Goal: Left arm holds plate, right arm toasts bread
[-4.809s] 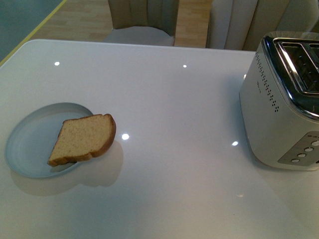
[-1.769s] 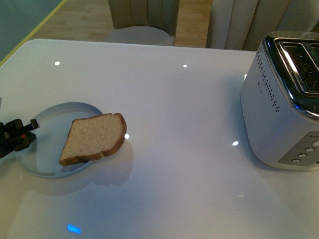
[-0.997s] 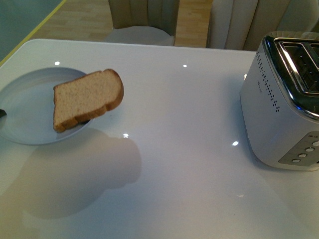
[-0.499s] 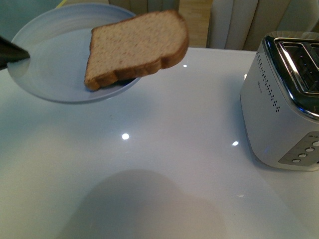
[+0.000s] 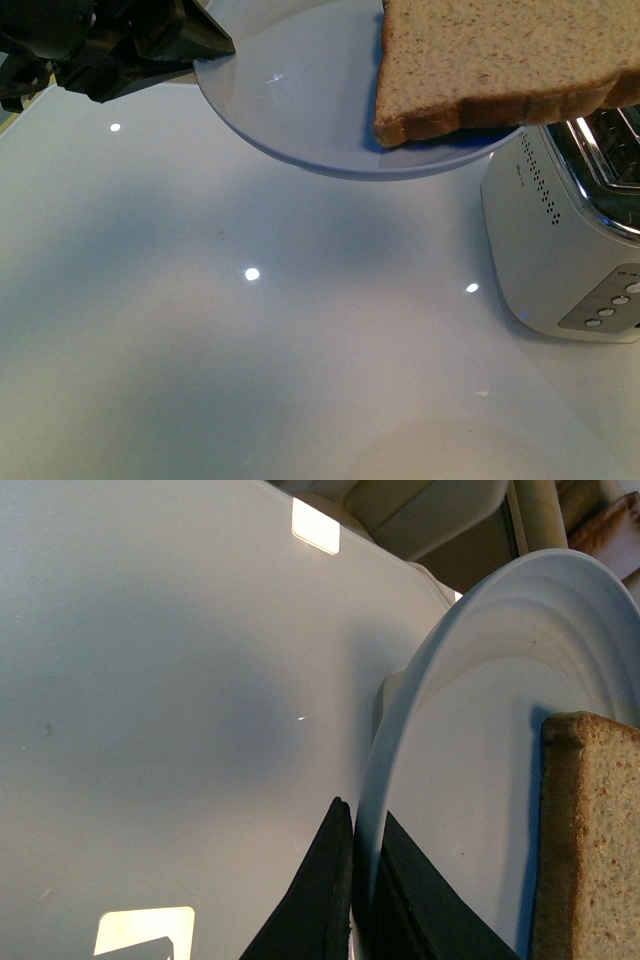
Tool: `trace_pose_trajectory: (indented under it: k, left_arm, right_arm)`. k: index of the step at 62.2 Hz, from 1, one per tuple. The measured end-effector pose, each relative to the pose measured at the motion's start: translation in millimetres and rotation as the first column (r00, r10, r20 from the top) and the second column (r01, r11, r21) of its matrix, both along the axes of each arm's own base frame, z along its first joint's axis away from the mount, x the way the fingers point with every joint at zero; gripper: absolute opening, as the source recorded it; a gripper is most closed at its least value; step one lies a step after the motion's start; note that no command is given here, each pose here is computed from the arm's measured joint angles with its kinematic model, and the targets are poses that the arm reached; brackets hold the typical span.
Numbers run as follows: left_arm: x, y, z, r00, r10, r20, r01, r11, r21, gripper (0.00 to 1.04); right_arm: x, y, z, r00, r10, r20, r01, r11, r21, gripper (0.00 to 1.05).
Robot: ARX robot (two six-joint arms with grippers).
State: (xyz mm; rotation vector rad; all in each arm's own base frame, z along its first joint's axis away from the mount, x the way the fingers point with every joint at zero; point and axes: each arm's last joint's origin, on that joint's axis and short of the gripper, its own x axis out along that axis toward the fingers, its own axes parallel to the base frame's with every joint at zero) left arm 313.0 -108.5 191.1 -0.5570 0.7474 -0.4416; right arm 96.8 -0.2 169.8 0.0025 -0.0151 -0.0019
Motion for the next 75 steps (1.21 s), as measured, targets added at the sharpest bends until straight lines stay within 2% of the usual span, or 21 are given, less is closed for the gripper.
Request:
trace_pose_trajectory:
  k: [8, 10, 12, 14, 19, 24, 35, 48, 57, 63, 75]
  left_arm:
    - [-1.9, -4.8, -0.3, 1.0, -0.01, -0.008, 0.01, 1.0, -0.002, 0.03]
    - [-2.1, -5.2, -0.4, 1.0, -0.012, -0.009, 0.012, 1.0, -0.002, 0.03]
    - [-2.1, -5.2, -0.4, 1.0, -0.01, -0.01, 0.01, 1.0, -0.002, 0.03]
    - [-2.2, -5.3, -0.4, 1.0, -0.01, -0.011, 0.01, 1.0, -0.003, 0.03]
    - [-2.5, -5.9, -0.4, 1.0, -0.013, -0.013, 0.013, 1.0, -0.004, 0.03]
    - [-2.5, -5.7, -0.5, 1.0, -0.011, -0.014, 0.011, 1.0, -0.003, 0.03]
    - [-3.0, -6.6, -0.7, 1.0, -0.017, -0.018, 0.017, 1.0, -0.008, 0.03]
    - [-3.4, -6.7, -1.2, 1.0, -0.017, -0.026, 0.017, 1.0, -0.009, 0.03]
    - [-3.5, -7.0, -1.2, 0.999, -0.019, -0.027, 0.018, 1.0, -0.01, 0.03]
    - [-3.6, -7.1, -1.1, 0.999, -0.021, -0.027, 0.021, 1.0, -0.012, 0.03]
    - [-3.6, -7.2, -1.1, 0.999, -0.023, -0.03, 0.023, 1.0, -0.017, 0.03]
  right_arm:
    - [0.3, 0.2, -0.5, 1.0, 0.011, -0.019, -0.011, 1.0, 0.014, 0.96]
    - [0.2, 0.7, -0.8, 0.993, 0.053, -0.106, -0.047, 0.997, 0.055, 0.96]
    - [1.1, 1.0, -1.5, 0.961, 0.088, -0.261, -0.049, 0.987, 0.153, 0.96]
    - [2.3, 1.2, -2.7, 0.927, 0.107, -0.361, -0.027, 0.975, 0.22, 0.96]
    - [6.7, 1.9, -6.9, 0.88, 0.108, -0.463, 0.047, 0.95, 0.31, 0.96]
    - [15.1, 4.9, 0.4, 0.885, 0.12, -0.451, 0.065, 0.925, 0.375, 0.96]
    - [41.5, 11.3, 28.8, 0.909, 0.2, -0.365, 0.006, 0.87, 0.493, 0.96]
    - [85.3, 28.4, 50.9, 0.892, 0.36, -0.272, -0.08, 0.719, 0.69, 0.96]
    - [105.4, 43.4, 47.6, 0.858, 0.442, -0.261, -0.092, 0.633, 0.769, 0.96]
    - [112.7, 48.6, 41.2, 0.846, 0.458, -0.274, -0.065, 0.599, 0.798, 0.96]
    - [119.6, 53.4, 36.2, 0.841, 0.457, -0.29, -0.028, 0.571, 0.82, 0.94]
